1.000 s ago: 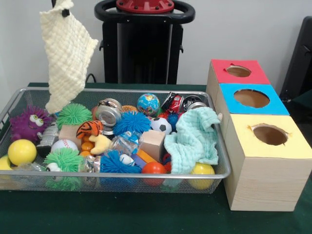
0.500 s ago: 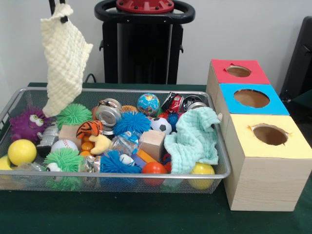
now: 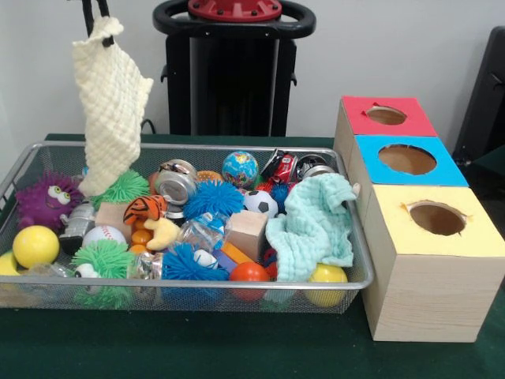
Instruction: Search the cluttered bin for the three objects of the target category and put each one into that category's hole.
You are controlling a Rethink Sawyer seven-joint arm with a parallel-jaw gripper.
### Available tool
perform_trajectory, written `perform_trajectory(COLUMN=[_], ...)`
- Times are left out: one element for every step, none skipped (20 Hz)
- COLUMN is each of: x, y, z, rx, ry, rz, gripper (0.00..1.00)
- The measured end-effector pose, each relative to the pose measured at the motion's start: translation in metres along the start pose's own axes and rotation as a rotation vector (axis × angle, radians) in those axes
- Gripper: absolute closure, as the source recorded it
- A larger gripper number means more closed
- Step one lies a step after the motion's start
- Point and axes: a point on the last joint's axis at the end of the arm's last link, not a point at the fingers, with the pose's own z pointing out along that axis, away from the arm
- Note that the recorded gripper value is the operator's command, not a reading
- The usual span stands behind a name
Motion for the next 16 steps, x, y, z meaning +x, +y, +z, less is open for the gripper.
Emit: perform_trajectory(x=[0.002,0.003,0.004,0.006,0.006,0.007,0.008,0.009,0.011,0.013,0.014,0.016,0.017,0.018,0.019,0.019], y=[-0.001,-0.001,-0.002,-0.002,-0.003,-0.003,-0.003,-0.004,-0.005,-0.006,-0.008,-0.009,-0.010,-0.011,-0.011,-0.011], z=[0.002,0.004,0.005,0.008,0.009,0.009,0.011,0.012,0.015,0.016,0.017,0.018,0.020,0.021,0.021,0.022], rx=[-0.001,-0.002,-0.002,-0.007,-0.009,-0.010,-0.013,-0.015,-0.018,-0.020,-0.025,-0.029,-0.035,-0.038,-0.042,-0.047], ry=[0.001,0.001,0.001,0.001,0.002,0.002,0.002,0.002,0.001,0.002,0.001,0.001,0.001,0.001,0.000,0.000], rz=[-0.005,-0.009,-0.011,-0.014,-0.016,-0.016,-0.018,-0.019,-0.021,-0.021,-0.018,-0.015,-0.012,-0.010,-0.007,-0.005], gripper=[1.00,1.00,1.00,1.00,1.00,1.00,1.00,1.00,1.00,1.00,1.00,1.00,1.00,1.00,1.00,1.00])
